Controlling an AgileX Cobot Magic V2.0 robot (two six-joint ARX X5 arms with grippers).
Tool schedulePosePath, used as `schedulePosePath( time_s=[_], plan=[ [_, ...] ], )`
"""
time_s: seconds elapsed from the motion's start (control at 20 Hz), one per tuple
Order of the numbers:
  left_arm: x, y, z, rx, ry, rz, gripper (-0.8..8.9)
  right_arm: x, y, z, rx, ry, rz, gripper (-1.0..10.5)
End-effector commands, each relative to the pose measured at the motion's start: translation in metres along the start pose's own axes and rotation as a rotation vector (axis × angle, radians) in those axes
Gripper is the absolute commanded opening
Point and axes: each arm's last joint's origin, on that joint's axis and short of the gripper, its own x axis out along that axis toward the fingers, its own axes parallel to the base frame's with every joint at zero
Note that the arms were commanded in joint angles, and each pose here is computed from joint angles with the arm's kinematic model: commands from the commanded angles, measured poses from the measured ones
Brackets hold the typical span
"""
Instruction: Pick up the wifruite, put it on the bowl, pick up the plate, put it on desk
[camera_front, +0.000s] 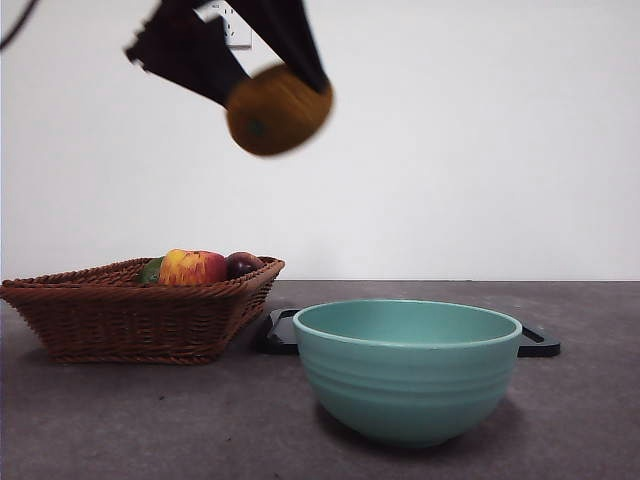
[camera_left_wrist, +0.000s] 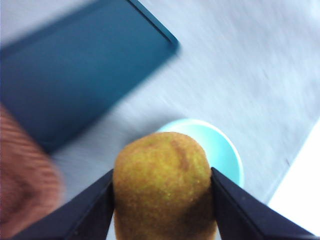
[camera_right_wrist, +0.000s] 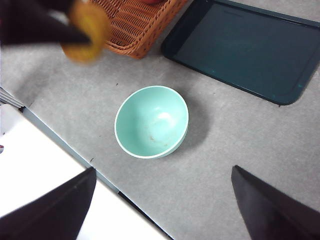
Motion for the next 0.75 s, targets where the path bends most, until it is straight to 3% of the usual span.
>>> schedulePosePath(
  time_s=[0.05,0.45,0.75],
  plan=[
    [0.021,-0.01,0.005,0.035,0.024,-0.031,2.4,-0.003,0.002,0.004,-0.003,-0.017,0.003,4.3],
    [0.108,-0.029,-0.01,0.112,0.16,0.002,2.4,-0.003,0.002,0.004,-0.003,-0.017,0.003,4.3],
    [0.146,-0.034,-0.024,0.137,0.223,0.026,2.41,-0.003,0.002,0.004,-0.003,-0.017,0.003,4.3]
  ],
)
